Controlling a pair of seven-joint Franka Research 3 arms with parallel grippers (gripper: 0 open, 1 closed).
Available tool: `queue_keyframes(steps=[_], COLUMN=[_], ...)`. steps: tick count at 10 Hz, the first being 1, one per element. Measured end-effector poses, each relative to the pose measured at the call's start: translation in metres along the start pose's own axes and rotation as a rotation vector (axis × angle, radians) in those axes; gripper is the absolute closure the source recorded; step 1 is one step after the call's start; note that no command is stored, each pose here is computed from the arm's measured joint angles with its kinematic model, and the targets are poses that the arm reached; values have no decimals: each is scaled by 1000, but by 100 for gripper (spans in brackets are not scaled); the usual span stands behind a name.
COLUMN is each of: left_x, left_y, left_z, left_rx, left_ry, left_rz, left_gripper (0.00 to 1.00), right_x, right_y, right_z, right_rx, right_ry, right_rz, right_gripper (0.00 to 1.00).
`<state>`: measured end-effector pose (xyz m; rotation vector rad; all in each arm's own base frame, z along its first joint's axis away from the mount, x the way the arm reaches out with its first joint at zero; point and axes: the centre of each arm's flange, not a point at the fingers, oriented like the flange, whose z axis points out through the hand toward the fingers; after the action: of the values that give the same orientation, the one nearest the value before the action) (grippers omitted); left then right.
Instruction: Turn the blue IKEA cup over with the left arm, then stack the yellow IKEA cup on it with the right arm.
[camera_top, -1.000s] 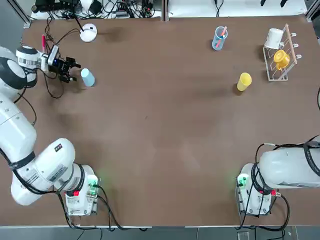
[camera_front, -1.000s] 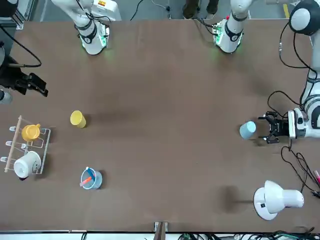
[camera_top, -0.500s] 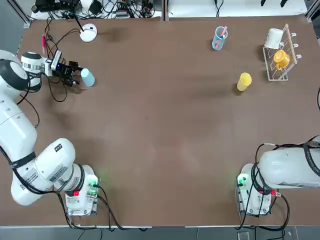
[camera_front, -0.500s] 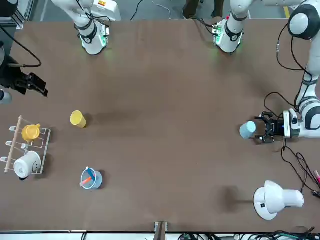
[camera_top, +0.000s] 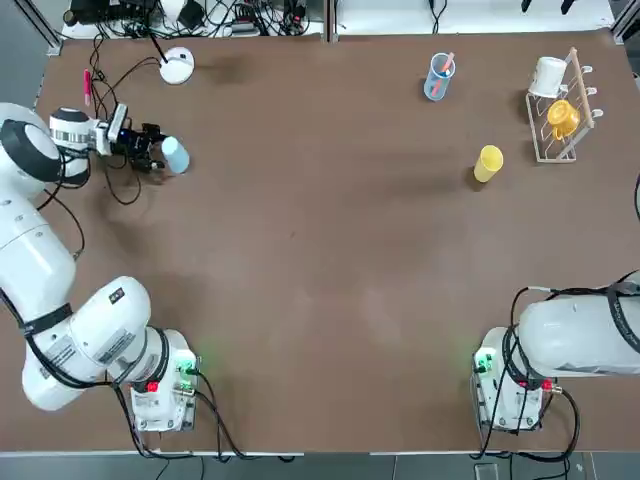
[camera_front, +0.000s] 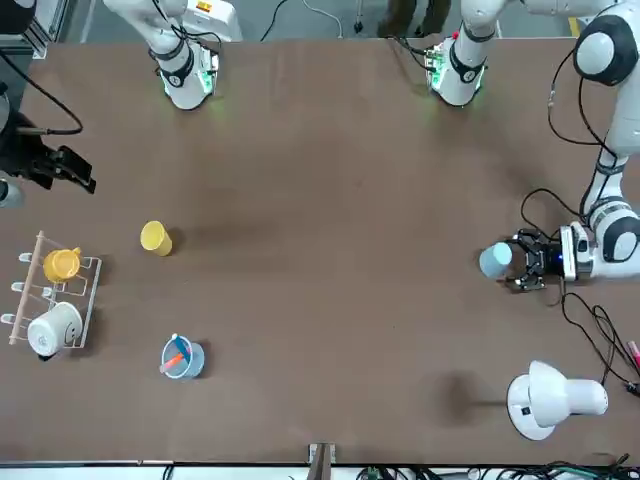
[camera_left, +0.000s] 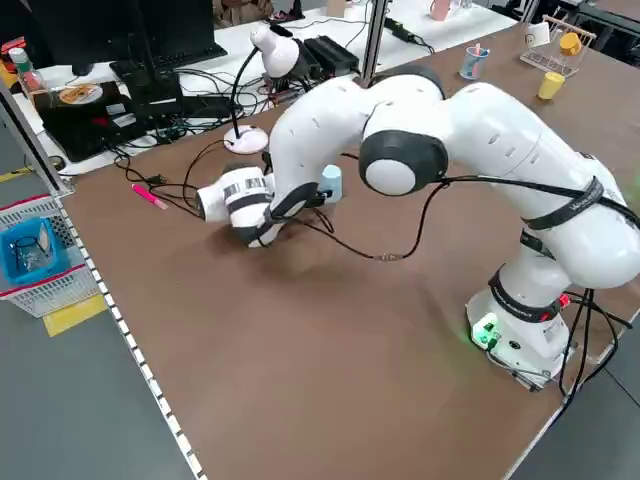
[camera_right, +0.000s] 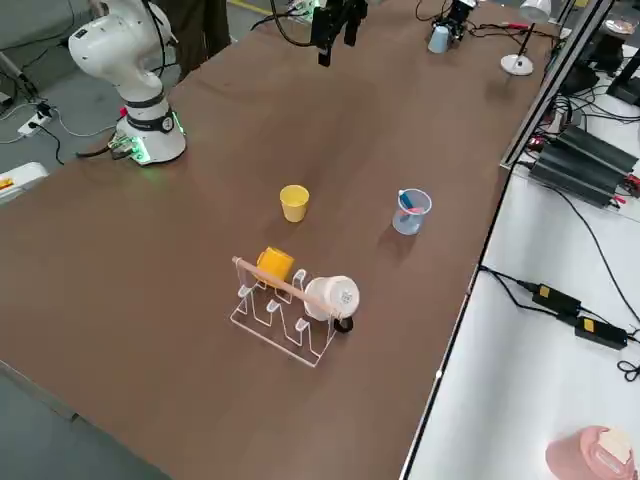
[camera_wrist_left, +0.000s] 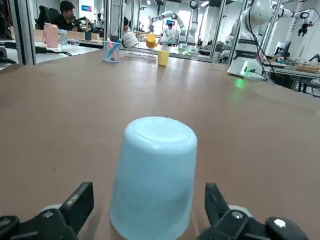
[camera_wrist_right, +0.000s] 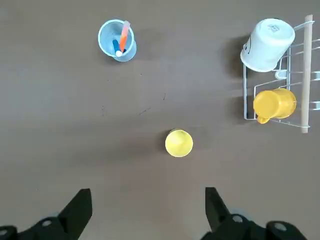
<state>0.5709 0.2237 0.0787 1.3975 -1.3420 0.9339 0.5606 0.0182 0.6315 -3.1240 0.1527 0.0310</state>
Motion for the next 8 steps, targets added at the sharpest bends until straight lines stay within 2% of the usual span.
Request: queue_keyframes(steps=[4, 6, 7, 8], left_x=[-1, -3, -3, -3], left_y=[-3, -2, -2, -3], left_z=[19, 28, 32, 34], left_rx=[-25, -33, -36, -38], left_ry=[10, 13, 14, 17], left_rz=[22, 17, 15, 18], left_gripper=[3, 8, 18, 21], right_x=[1, 1, 1, 1], right_y=[2, 2, 2, 2], right_z=[-1, -1, -1, -1], right_rx=[1, 1, 1, 1], right_ry=[8, 8, 8, 8], right_rz=[3, 3, 3, 4], right_gripper=[0, 0, 0, 0])
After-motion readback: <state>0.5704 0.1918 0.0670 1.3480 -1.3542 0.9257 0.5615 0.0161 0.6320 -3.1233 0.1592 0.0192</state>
